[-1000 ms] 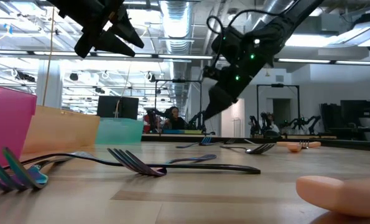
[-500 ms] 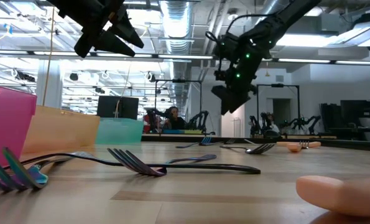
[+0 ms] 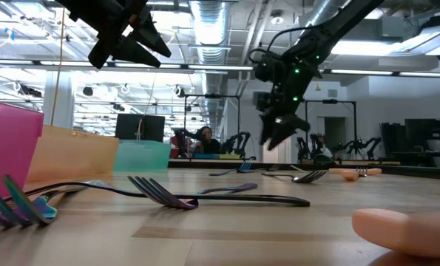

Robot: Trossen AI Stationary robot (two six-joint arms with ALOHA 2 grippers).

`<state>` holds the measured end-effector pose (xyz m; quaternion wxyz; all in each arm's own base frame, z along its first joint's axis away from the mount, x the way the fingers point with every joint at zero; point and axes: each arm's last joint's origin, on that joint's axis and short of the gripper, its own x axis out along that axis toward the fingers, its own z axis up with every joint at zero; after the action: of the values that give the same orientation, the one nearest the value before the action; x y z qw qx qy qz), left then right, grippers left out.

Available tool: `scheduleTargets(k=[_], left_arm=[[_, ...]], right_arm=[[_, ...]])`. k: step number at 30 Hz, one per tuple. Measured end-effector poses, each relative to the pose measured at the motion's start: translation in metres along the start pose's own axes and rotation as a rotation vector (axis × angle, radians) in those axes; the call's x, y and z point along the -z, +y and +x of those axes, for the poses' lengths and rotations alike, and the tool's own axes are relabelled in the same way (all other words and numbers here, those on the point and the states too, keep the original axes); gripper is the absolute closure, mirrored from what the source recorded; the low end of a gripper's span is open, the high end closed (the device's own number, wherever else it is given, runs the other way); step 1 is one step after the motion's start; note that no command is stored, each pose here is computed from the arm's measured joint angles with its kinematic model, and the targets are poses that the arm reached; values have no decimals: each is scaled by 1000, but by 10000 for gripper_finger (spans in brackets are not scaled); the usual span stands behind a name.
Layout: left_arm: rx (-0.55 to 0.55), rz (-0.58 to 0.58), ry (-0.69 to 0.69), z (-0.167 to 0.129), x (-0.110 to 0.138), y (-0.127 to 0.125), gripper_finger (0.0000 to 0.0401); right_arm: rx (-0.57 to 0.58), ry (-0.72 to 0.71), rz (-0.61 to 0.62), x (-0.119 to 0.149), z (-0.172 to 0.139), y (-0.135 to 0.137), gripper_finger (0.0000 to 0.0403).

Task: Sort silverware by color (type)
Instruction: Put the black fork into the blue bin

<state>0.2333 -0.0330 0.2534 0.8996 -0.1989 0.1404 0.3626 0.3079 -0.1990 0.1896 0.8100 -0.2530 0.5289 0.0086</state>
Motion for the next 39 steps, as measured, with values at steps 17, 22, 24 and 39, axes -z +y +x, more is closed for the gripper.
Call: scheduleTargets(k=[17, 22, 24, 39], left_arm=[[-10, -4, -4, 1, -1, 1, 255], [-9, -4, -4, 1, -1, 1, 255], [-9, -4, -3, 1, -1, 1, 255], [-37, -8, -7, 5, -3, 5, 255]], right_arm=[[-136, 58, -179, -16, 40, -36, 180], [-177, 80, -187, -12, 46, -41, 180], [-199, 96, -178, -7, 50, -41, 180], [-201, 89, -133, 9, 48, -50, 180]])
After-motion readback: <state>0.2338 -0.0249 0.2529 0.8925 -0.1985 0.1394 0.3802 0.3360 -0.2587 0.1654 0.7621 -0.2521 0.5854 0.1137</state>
